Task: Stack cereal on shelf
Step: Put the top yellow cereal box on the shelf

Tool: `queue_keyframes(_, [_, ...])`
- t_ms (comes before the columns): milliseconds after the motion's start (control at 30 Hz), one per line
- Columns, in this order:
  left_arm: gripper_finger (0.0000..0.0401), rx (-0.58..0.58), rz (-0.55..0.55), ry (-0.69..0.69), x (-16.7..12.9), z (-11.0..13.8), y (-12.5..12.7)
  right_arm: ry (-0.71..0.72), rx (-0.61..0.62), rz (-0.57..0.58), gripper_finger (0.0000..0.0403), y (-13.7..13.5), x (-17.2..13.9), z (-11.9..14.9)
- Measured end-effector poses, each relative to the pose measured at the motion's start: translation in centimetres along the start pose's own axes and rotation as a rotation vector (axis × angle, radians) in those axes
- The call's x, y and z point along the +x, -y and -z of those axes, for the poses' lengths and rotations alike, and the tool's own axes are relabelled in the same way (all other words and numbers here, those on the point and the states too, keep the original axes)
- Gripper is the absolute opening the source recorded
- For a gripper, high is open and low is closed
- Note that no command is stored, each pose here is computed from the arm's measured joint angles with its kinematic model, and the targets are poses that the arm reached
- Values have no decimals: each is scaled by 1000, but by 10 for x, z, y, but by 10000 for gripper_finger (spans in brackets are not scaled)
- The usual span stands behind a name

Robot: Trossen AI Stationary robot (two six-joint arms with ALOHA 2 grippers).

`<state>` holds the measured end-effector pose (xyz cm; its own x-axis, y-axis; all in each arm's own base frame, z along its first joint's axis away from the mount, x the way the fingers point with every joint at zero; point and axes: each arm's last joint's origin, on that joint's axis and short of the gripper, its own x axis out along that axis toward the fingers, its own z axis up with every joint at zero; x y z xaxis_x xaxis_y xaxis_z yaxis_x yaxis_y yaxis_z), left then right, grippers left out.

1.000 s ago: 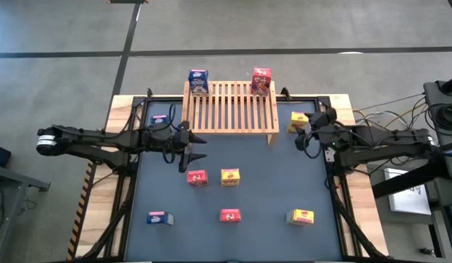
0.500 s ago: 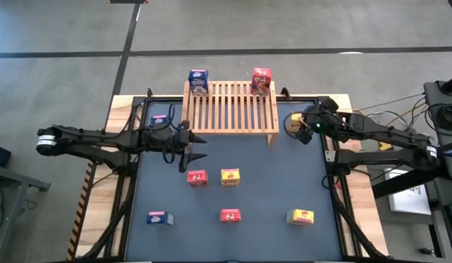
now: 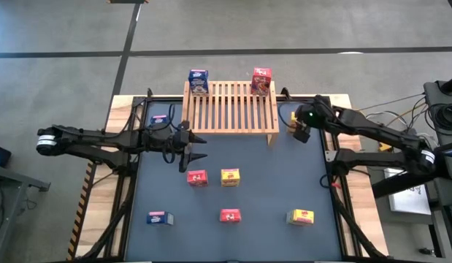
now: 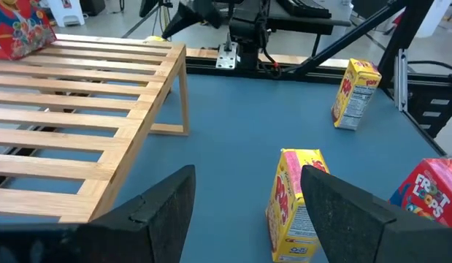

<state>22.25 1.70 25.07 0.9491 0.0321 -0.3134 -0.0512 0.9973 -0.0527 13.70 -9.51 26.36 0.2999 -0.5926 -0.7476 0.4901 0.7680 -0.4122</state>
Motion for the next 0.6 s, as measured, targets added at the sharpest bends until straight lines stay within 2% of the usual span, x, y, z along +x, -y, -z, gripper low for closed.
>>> queue_keyframes(67, [233,-2,0,0,0,0,0,-14,-1,-9,286,3,4,0])
queue_keyframes(233, [233,4,0,-8,0,1,0,34,49,-161,286,14,12,0])
queue_keyframes(400, [233,4,-1,-24,0,6,0,50,70,-128,286,31,16,4])
queue_keyframes(600, [233,3,-2,-43,1,12,-1,40,106,-186,286,44,26,13])
